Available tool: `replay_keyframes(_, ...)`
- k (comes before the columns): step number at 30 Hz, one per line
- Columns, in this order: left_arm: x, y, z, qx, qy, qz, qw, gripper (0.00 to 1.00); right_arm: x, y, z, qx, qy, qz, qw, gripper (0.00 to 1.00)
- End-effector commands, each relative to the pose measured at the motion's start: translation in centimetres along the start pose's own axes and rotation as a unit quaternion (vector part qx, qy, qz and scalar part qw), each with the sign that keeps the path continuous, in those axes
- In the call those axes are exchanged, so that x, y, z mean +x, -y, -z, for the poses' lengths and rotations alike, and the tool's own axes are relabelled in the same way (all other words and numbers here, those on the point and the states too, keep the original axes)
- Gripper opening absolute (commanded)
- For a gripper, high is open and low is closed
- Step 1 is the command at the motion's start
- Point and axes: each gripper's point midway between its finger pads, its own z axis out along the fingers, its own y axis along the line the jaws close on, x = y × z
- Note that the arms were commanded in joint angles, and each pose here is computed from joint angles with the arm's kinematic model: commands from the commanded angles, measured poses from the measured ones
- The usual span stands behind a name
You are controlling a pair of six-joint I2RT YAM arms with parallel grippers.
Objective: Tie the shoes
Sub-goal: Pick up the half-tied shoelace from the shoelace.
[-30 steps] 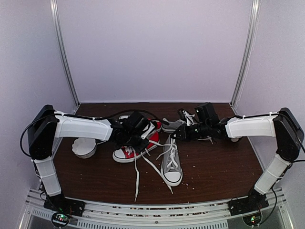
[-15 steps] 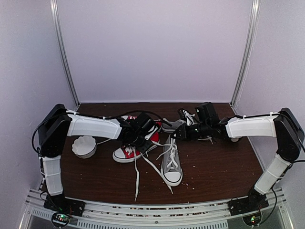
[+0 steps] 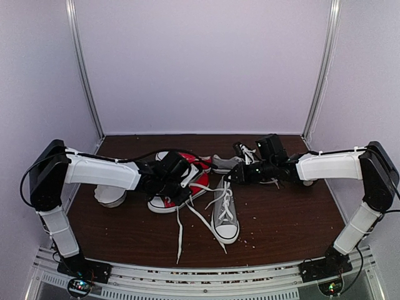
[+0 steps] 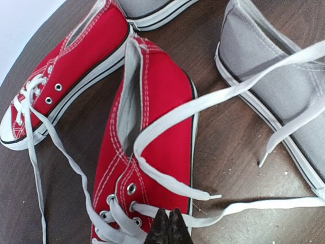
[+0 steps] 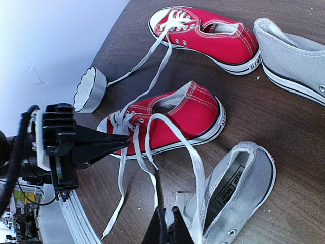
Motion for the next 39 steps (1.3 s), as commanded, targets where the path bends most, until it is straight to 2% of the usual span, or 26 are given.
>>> replay_keyframes(1,-1.8,-0.3,1.2,-0.006,0.048,0.002,0.999,0.0,-1.4,-0.9,0.5,-0.007,0.016,0.015,1.0,0.0)
replay_keyframes(4,-1.8,0.3,0.4,0.007,0.035,0.002,0.999,0.0,-1.3,-0.9,0.5,-0.006,0.016,0.016,1.0,0.0)
replay_keyframes(5,-1.9,0.8,-0.2,0.016,0.026,0.002,1.0,0.05,-1.4,-1.0,0.5,-0.006,0.016,0.016,1.0,0.0)
replay_keyframes(7,-2.6,1.1,-0.8,0.023,0.023,0.01,0.999,0.23,-1.4,-1.0,0.6,-0.006,0.016,0.016,1.0,0.0)
replay_keyframes(8,-2.8,1.1,-1.0,0.02,0.023,0.017,0.999,0.27,-1.4,-1.0,0.6,-0.007,0.016,0.016,1.0,0.0)
replay_keyframes(10,-2.8,0.4,-1.6,0.0,0.012,0.027,1.0,0.3,-1.4,-1.0,0.7,-0.006,0.017,0.016,1.0,0.0)
replay_keyframes(18,-2.3,-1.4,-2.3,-0.058,-0.042,0.032,0.997,0.28,-1.4,-1.1,0.8,-0.005,0.017,0.019,1.0,0.0)
replay_keyframes(21,-2.0,-1.8,-1.7,-0.068,-0.045,0.037,0.996,0.28,-1.5,-1.1,0.8,-0.005,0.017,0.02,1.0,0.0)
replay_keyframes(29,-1.4,-0.1,-1.9,-0.02,-0.052,0.051,0.997,0.24,-1.6,-1.2,0.7,-0.006,0.013,0.023,1.0,0.0)
replay_keyframes(39,-0.9,0.7,-3.6,-0.004,-0.065,0.054,0.996,0.24,-1.6,-1.2,0.8,-0.005,0.013,0.024,1.0,0.0)
